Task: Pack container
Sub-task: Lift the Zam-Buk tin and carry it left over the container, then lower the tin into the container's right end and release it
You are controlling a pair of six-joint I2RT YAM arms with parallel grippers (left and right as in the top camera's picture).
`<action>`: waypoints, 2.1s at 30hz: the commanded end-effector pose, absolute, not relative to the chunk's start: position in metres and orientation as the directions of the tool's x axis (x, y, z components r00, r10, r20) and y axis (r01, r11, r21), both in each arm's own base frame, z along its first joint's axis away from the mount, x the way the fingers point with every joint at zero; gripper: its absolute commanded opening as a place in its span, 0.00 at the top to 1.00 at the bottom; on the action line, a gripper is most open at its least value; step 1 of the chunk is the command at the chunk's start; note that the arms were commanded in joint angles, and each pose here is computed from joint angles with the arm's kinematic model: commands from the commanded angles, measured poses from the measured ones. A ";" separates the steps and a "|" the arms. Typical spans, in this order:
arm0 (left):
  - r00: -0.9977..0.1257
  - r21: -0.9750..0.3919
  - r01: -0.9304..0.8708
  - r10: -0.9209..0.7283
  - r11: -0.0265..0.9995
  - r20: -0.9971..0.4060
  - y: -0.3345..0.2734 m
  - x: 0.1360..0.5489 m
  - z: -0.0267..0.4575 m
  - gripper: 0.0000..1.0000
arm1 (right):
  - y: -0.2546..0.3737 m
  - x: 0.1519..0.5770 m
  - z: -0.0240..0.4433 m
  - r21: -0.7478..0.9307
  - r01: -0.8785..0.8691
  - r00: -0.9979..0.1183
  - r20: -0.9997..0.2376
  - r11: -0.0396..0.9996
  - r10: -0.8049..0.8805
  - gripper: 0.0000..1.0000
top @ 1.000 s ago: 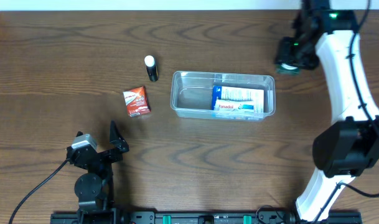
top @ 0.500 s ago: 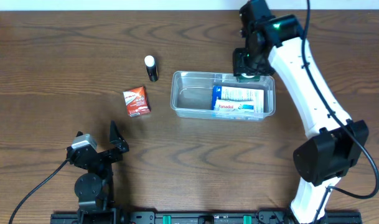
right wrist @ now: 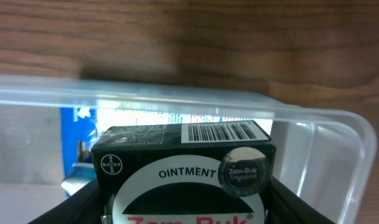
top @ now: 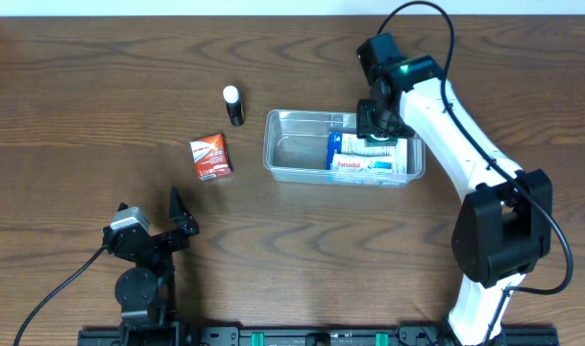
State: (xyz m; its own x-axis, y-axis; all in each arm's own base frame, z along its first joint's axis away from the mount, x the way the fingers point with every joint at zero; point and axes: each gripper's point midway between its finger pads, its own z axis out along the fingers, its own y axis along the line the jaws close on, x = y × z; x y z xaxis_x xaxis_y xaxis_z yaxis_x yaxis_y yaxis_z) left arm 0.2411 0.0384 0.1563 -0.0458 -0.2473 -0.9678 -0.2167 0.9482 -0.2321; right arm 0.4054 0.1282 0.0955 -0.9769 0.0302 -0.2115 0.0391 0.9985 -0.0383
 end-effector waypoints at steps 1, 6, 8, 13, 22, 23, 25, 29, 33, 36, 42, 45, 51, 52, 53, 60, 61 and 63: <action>-0.089 -0.214 -0.255 -0.243 0.943 -0.966 0.043 0.240 0.139 0.02 | 0.118 0.406 0.089 -0.074 0.077 -0.971 -0.233 0.994 0.058 0.51; -0.089 -0.214 -0.255 -0.243 0.943 -0.966 0.043 0.240 0.139 0.02 | 0.108 0.407 0.078 -0.077 0.105 -0.968 -0.238 0.991 0.084 0.52; -0.089 -0.214 -0.255 -0.243 0.943 -0.966 0.043 0.240 0.139 0.02 | 0.103 0.408 0.077 -0.077 0.116 -0.967 -0.237 0.990 0.095 0.52; -0.089 -0.214 -0.255 -0.243 0.943 -0.966 0.043 0.240 0.139 0.02 | 0.095 0.409 0.077 -0.079 0.134 -0.966 -0.234 0.988 0.112 0.52; -0.089 -0.214 -0.255 -0.243 0.943 -0.966 0.043 0.240 0.139 0.02 | 0.082 0.412 0.077 -0.150 0.152 -0.959 -0.261 0.977 0.109 0.55; -0.089 -0.214 -0.255 -0.243 0.943 -0.966 0.043 0.240 0.139 0.02 | 0.081 0.411 0.076 -0.151 0.152 -0.960 -0.259 0.977 0.110 0.55; -0.089 -0.214 -0.255 -0.243 0.943 -0.966 0.043 0.240 0.139 0.02 | 0.080 0.410 0.076 -0.152 0.153 -0.960 -0.256 0.976 0.110 0.53; -0.089 -0.214 -0.255 -0.243 0.943 -0.966 0.043 0.240 0.139 0.02 | 0.080 0.410 0.075 -0.152 0.152 -0.961 -0.255 0.976 0.110 0.49; -0.089 -0.214 -0.255 -0.243 0.943 -0.966 0.043 0.240 0.139 0.02 | 0.081 0.410 0.075 -0.152 0.152 -0.961 -0.255 0.977 0.110 0.37; -0.089 -0.214 -0.255 -0.243 0.943 -0.966 0.043 0.240 0.139 0.02 | 0.081 0.410 0.075 -0.151 0.152 -0.961 -0.255 0.977 0.110 0.32; -0.089 -0.214 -0.255 -0.243 0.943 -0.966 0.043 0.240 0.139 0.02 | 0.081 0.410 0.075 -0.148 0.152 -0.960 -0.256 0.977 0.111 0.28; -0.089 -0.214 -0.255 -0.243 0.943 -0.966 0.043 0.240 0.139 0.02 | 0.081 0.411 0.075 -0.147 0.152 -0.960 -0.256 0.977 0.111 0.27; -0.089 -0.214 -0.255 -0.243 0.943 -0.966 0.043 0.240 0.139 0.02 | 0.087 0.411 0.078 -0.114 0.146 -0.960 -0.256 0.983 0.113 0.35; -0.089 -0.214 -0.255 -0.243 0.943 -0.966 0.043 0.240 0.139 0.02 | 0.089 0.411 0.078 -0.102 0.144 -0.961 -0.253 0.984 0.114 0.38; -0.089 -0.214 -0.255 -0.243 0.943 -0.966 0.043 0.240 0.139 0.02 | 0.092 0.410 0.080 -0.083 0.140 -0.961 -0.252 0.987 0.115 0.39; -0.089 -0.214 -0.255 -0.243 0.943 -0.966 0.043 0.240 0.139 0.02 | 0.094 0.408 0.087 -0.074 0.115 -0.963 -0.255 0.991 0.093 0.56; -0.089 -0.214 -0.255 -0.243 0.943 -0.966 0.043 0.240 0.139 0.02 | 0.093 0.407 0.087 -0.077 0.108 -0.964 -0.250 0.991 0.085 0.65; -0.089 -0.214 -0.255 -0.243 0.943 -0.966 0.043 0.240 0.139 0.02 | 0.093 0.405 0.086 -0.084 0.096 -0.968 -0.241 0.992 0.073 0.67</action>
State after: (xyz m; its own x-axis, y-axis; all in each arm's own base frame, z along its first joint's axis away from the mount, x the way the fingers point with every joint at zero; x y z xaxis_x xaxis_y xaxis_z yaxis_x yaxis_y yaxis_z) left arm 0.2411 0.0384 0.1563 -0.0458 -0.2473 -0.9678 -0.2167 0.9482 -0.2321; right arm 0.4047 0.0954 0.0744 -0.9712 0.0863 -0.2220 0.1087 0.9900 -0.0904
